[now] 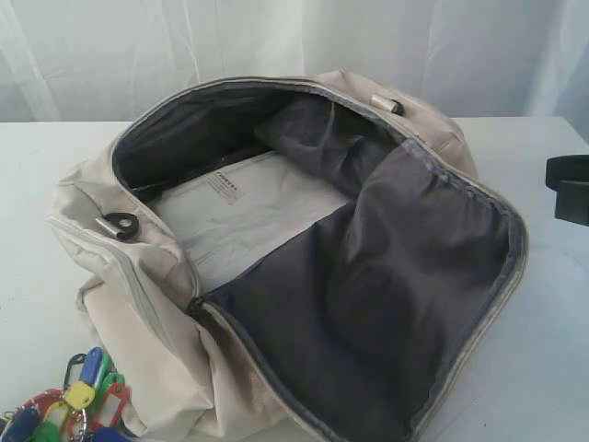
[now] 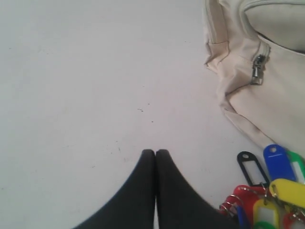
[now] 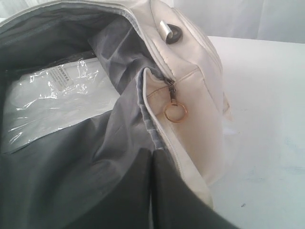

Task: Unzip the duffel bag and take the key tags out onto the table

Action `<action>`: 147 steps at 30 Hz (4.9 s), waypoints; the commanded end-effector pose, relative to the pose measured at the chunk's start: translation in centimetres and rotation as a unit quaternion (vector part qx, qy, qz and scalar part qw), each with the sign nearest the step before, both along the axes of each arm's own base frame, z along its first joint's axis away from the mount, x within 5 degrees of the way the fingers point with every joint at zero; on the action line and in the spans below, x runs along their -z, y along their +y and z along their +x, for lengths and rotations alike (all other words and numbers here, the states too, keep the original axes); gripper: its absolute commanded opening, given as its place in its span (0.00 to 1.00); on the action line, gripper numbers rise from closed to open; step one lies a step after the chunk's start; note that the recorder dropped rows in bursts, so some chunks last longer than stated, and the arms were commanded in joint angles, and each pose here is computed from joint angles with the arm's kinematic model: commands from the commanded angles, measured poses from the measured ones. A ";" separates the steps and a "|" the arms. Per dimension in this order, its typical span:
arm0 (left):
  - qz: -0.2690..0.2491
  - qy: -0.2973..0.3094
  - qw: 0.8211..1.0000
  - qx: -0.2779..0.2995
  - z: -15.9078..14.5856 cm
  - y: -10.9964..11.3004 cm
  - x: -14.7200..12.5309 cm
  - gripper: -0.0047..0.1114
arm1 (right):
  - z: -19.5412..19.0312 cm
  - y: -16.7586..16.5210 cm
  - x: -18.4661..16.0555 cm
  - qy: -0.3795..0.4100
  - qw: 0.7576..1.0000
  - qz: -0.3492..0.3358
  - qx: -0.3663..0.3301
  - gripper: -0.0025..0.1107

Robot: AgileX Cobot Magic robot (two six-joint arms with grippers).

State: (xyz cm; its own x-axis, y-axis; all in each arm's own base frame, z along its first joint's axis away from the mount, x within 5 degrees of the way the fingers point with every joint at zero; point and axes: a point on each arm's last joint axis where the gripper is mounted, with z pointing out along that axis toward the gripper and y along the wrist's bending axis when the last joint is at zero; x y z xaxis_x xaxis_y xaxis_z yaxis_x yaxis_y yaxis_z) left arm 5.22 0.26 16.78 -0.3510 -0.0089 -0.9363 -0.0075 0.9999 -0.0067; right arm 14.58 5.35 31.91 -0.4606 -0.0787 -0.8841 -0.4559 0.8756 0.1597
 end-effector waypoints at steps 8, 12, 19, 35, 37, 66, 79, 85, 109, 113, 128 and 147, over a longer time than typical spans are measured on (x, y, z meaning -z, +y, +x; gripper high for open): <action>-0.017 0.000 1.000 -0.007 0.0 0.0 0.1 0.04 | 0.0 -0.1 0.0 -0.011 1.000 -0.003 0.004 0.02; -0.017 0.000 1.000 -0.007 0.0 0.0 0.1 0.04 | 0.0 -0.1 0.0 -0.011 1.000 -0.003 0.004 0.02; -0.016 0.000 1.000 -0.007 0.0 0.0 0.1 0.04 | 0.0 -0.1 0.0 -0.011 1.000 -0.003 0.004 0.02; -0.106 -0.006 0.994 0.000 0.0 -0.7 0.0 0.04 | 0.0 -0.1 0.0 -0.011 1.000 -0.003 0.004 0.02; -0.106 -0.006 0.994 0.000 0.0 -0.7 0.0 0.04 | 0.0 -0.1 0.0 -0.011 1.000 -0.003 0.004 0.02; 0.039 -0.014 0.996 0.074 0.0 -1.1 -0.1 0.04 | 0.0 -0.1 -0.1 -0.010 1.000 -0.001 0.004 0.02; 0.040 -0.015 0.996 0.074 0.0 -1.1 -0.1 0.04 | -0.1 0.4 -0.2 -0.019 1.000 -0.002 -0.009 0.02; -0.008 -0.011 0.998 0.057 0.0 -1.1 -0.1 0.04 | -0.9 1.0 -0.5 -0.033 0.999 -0.001 -0.034 0.02; -0.011 -0.016 0.998 0.055 0.0 -1.1 -0.2 0.04 | -10.8 -1.8 9.0 -0.171 0.985 -0.020 -0.015 0.02; -0.011 -0.016 0.998 0.055 0.0 -1.1 -0.2 0.04 | -10.4 -1.8 13.5 -0.119 0.992 -0.033 -0.014 0.02; -0.009 -0.016 0.998 0.055 0.0 -1.1 -0.2 0.04 | -9.5 -3.6 13.5 -0.208 0.955 -0.208 0.031 0.02; -0.009 -0.016 0.998 0.055 0.0 -1.1 -0.2 0.04 | -9.3 -4.2 13.6 -0.102 0.978 0.026 0.179 0.02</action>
State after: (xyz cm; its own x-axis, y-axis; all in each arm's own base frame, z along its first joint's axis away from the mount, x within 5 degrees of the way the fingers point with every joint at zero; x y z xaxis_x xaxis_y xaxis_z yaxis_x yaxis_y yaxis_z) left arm 5.23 -0.80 17.02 -0.3230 0.0289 -0.9460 0.1090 0.9940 -0.0068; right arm 5.26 1.20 18.45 -0.2678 0.1195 -0.9560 -0.1367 0.9775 0.1605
